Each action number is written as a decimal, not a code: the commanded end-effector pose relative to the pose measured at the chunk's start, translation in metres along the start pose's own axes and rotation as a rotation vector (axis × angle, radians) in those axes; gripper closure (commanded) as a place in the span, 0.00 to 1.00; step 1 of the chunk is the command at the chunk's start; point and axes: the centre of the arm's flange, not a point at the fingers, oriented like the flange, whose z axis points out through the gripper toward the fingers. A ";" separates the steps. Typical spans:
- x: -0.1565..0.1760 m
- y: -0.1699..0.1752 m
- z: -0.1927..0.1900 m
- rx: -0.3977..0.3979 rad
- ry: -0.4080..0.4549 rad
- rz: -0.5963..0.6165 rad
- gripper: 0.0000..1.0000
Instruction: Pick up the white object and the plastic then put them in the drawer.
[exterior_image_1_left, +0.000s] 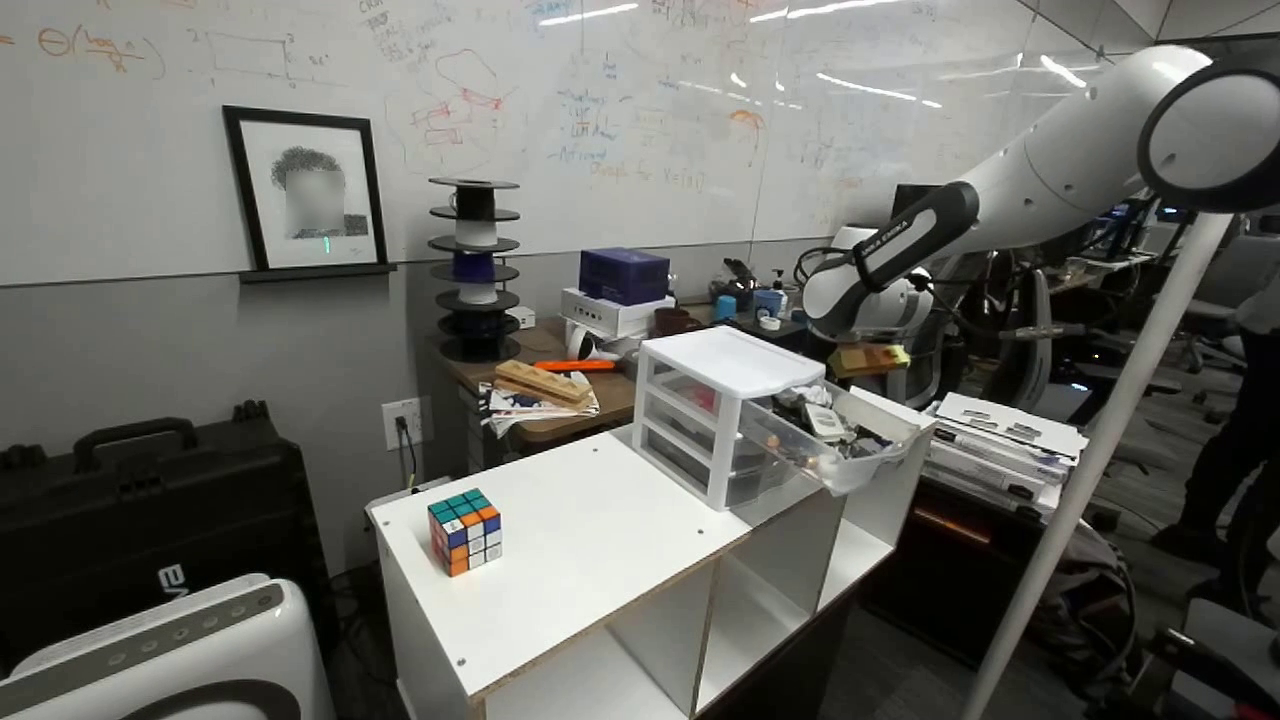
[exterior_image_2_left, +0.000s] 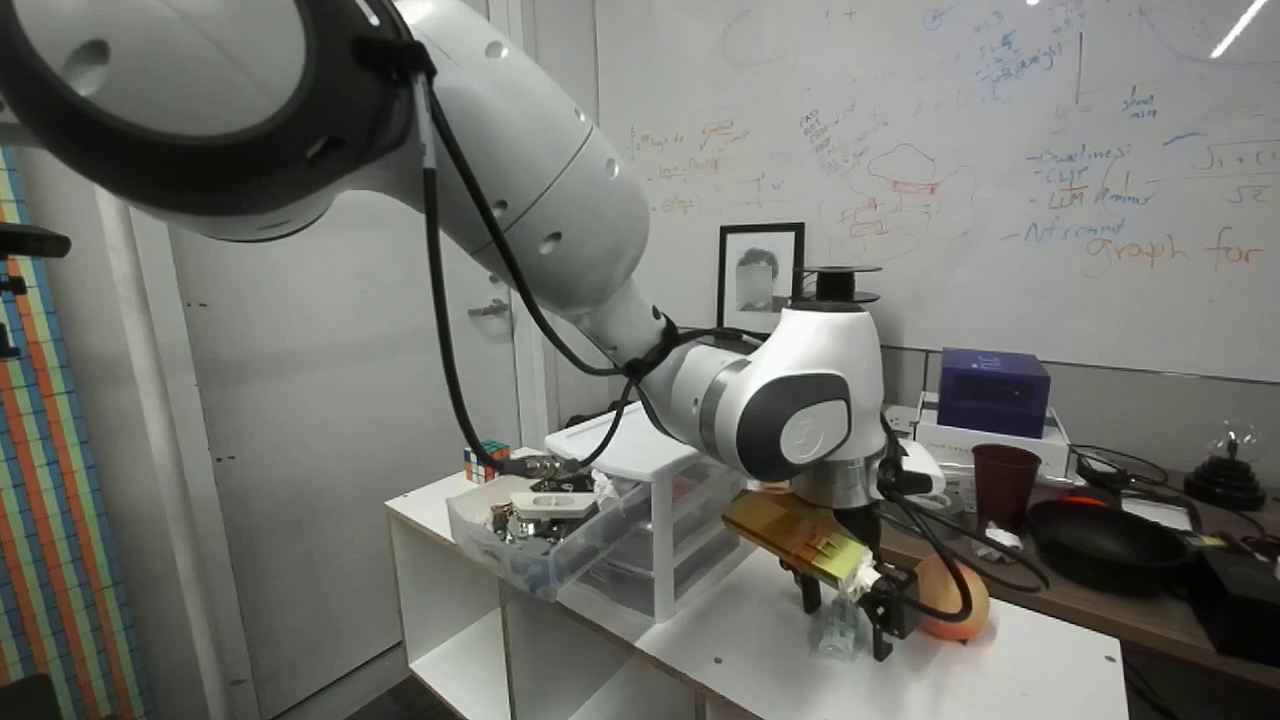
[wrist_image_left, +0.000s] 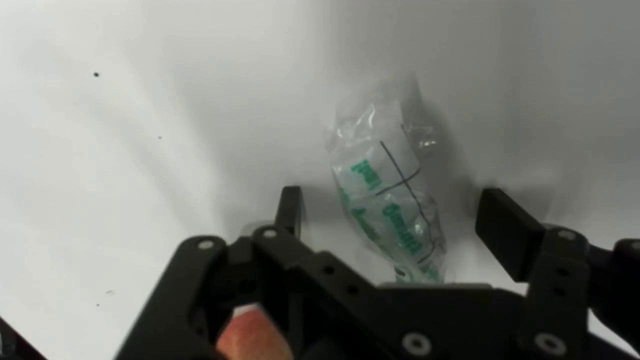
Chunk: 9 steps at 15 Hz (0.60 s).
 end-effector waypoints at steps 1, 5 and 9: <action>0.015 -0.002 -0.001 0.011 0.023 -0.016 0.42; 0.004 -0.010 -0.019 0.006 0.014 -0.019 0.73; -0.018 -0.021 -0.035 0.019 -0.029 -0.002 0.93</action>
